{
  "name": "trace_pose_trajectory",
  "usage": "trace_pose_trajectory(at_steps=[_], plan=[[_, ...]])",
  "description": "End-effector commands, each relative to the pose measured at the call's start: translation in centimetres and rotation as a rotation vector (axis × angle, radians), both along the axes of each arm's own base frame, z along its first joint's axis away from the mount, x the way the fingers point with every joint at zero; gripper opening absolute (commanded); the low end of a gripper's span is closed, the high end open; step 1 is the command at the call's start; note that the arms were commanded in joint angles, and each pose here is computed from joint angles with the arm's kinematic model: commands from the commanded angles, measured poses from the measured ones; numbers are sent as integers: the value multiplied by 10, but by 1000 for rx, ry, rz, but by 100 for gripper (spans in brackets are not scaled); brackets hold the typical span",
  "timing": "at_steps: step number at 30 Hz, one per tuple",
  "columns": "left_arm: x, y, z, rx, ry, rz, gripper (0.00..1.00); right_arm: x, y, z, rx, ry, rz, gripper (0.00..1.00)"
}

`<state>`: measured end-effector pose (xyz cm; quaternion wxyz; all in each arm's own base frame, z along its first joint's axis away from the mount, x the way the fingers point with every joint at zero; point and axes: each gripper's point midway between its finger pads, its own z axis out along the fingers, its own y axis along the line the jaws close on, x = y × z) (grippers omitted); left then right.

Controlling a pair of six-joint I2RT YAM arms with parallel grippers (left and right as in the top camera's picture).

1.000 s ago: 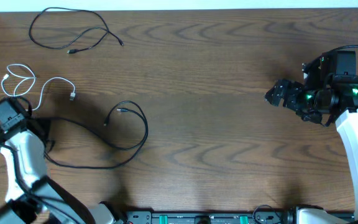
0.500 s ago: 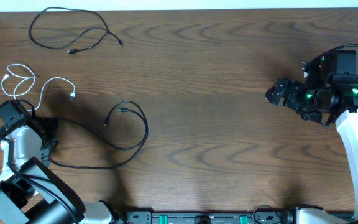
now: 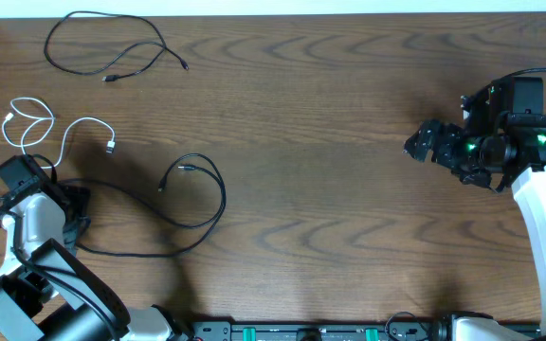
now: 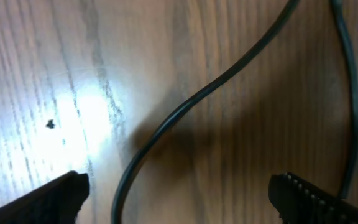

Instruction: Untangle cables

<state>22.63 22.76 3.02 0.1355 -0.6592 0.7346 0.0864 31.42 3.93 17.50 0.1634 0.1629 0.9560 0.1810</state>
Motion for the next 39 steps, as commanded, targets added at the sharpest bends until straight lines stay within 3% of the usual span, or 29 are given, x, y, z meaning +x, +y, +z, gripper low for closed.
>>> trace_pose_trajectory(at_steps=[1, 3, 4, 6, 15, 16, 18, 25, 39], plan=[[-13, -3, -10, -3, 53, 0, 88, -1, 1, -2, -12, 3, 15, 99], [-17, -3, -13, 1, 72, 6, 68, -2, 1, -2, -12, 4, 15, 99], [-18, -3, -15, -2, 78, 5, 63, -2, 1, -2, -12, 4, 15, 99], [-20, -4, -22, -14, 92, 6, 59, -1, 1, -2, -12, 3, 15, 99], [-32, -4, -47, -34, 190, 12, 56, -3, 1, -3, -12, 9, 15, 99], [-32, -4, -47, -33, 188, 12, 42, -2, 1, -2, -12, 6, 15, 99], [-32, -5, -47, -37, 186, 12, 31, -2, 1, -2, -12, 5, 15, 99], [-21, -15, -50, -99, 128, -5, 8, -2, 1, -2, -12, 6, 15, 99], [14, -45, -52, -280, -62, -69, 8, -3, 1, -3, -12, 10, 14, 99]])
